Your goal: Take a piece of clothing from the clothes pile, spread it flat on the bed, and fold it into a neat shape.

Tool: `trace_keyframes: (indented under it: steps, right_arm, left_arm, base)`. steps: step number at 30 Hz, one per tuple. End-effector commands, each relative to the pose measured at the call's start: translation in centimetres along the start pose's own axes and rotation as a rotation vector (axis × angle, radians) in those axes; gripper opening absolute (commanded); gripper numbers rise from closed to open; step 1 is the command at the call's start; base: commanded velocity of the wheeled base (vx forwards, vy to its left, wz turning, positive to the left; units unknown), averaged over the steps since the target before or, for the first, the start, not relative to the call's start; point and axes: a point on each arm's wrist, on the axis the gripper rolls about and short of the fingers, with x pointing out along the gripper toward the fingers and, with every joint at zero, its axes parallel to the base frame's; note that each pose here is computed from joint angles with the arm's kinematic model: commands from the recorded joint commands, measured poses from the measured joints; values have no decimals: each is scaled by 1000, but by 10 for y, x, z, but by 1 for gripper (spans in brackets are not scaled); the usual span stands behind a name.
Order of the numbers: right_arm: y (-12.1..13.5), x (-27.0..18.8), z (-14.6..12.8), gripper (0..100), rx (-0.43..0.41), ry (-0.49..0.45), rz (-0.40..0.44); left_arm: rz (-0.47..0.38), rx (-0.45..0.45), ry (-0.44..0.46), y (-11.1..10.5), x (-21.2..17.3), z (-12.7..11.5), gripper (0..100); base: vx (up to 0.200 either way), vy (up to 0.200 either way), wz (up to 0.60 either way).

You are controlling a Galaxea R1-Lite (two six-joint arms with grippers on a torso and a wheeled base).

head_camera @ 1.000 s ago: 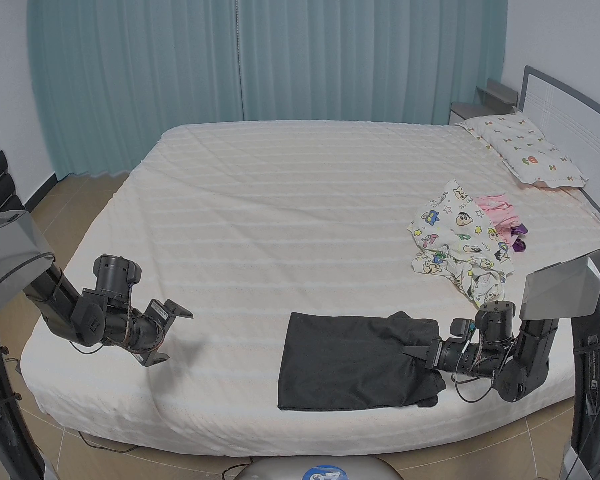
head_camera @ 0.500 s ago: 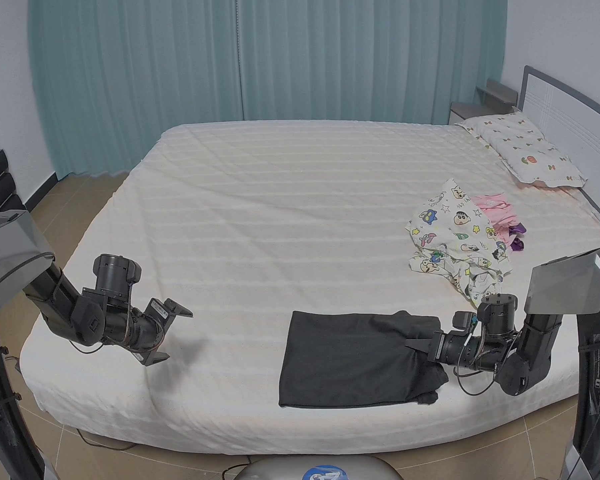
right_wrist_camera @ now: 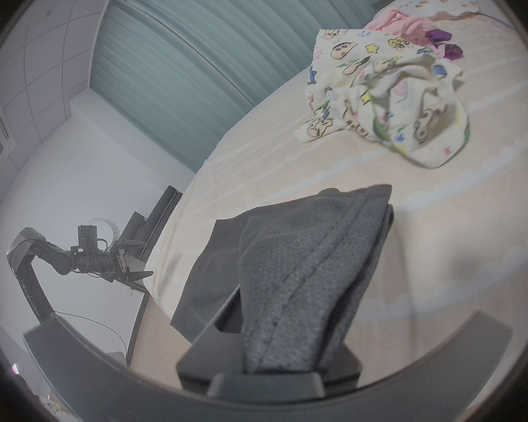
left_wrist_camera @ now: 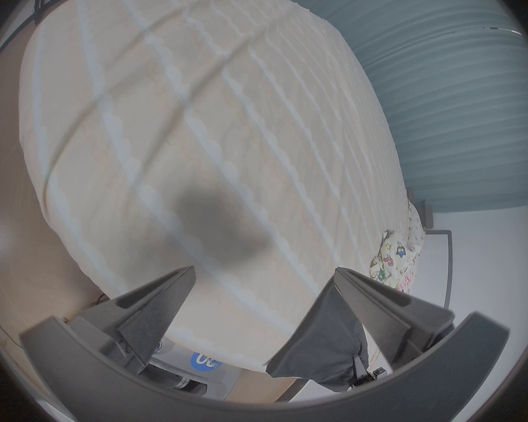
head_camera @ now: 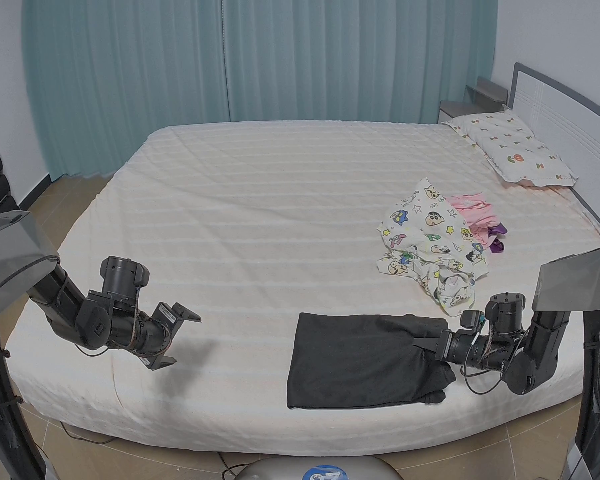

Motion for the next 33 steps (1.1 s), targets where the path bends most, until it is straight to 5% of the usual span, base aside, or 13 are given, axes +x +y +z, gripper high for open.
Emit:
trace_keyframes:
  steps: [1, 33]
  right_arm:
    - [2, -3, 0, 0, -2, -1, 1]
    - [-17, -10, 12, 0, -19, -52, -42]
  left_arm:
    - [0, 5, 6, 0, 0, -3, 100]
    - [2, 9, 12, -1, 1, -5, 100]
  base:
    - [0, -200, 0]
    - [0, -200, 0]
